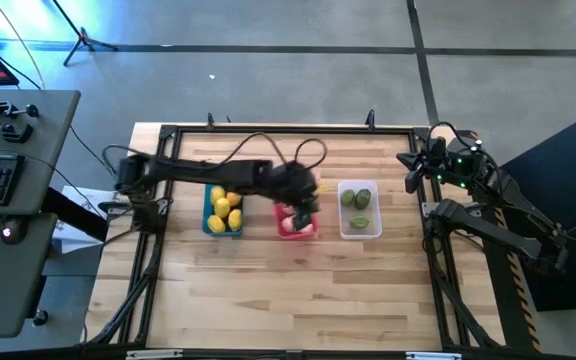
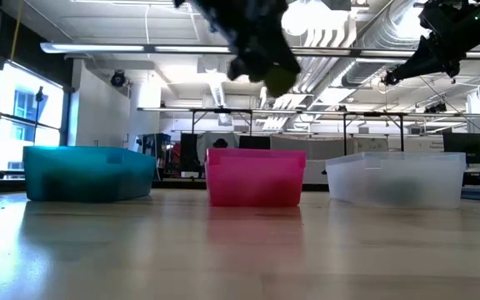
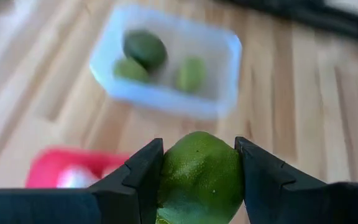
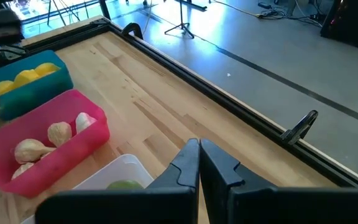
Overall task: Sort produce into baskets
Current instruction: Put the green lime into the white bin
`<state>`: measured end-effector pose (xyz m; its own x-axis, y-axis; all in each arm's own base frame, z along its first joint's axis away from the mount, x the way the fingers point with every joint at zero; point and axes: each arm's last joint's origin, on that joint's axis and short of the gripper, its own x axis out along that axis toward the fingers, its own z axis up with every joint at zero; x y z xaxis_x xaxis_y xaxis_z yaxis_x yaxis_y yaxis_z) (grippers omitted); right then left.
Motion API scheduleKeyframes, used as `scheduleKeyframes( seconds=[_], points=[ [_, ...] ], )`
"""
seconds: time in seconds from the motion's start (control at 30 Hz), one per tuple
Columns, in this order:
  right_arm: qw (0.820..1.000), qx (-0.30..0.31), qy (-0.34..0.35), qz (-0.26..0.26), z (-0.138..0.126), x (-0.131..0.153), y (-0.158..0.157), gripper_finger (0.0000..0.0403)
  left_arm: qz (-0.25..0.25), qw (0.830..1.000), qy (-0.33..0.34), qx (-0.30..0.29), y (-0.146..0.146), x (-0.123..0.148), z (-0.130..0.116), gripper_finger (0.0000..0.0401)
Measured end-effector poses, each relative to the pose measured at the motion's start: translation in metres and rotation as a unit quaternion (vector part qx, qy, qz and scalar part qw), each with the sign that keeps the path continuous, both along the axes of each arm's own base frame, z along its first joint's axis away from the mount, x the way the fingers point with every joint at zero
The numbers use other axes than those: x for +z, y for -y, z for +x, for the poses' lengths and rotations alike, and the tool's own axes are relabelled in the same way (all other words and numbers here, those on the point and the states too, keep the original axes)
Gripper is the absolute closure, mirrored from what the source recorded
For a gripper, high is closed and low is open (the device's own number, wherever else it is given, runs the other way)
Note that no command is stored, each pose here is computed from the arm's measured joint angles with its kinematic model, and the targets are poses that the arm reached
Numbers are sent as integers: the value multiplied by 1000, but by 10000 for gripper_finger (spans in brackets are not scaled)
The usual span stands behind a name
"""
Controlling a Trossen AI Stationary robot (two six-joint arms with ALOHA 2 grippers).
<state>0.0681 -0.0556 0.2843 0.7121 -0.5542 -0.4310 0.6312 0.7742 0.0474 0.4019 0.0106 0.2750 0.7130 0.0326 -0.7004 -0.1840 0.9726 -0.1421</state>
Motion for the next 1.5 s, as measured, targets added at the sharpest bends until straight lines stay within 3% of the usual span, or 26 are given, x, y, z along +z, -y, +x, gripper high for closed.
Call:
scheduleKeyframes(
  seconds=[0.2,0.57,0.93,1.5],
  points=[
    [1000,1,0,-1,0,0,0,402,-2,998,46,32,-14,-3,57,249],
    [1000,-1,5,0,0,1,0,402,-92,989,103,50,-18,-35,130,249],
    [1000,-1,6,-1,0,1,0,402,-89,990,71,86,-23,-78,146,249],
    [1000,-1,7,-2,0,1,0,402,-80,985,112,102,-27,-73,150,176]
  ],
)
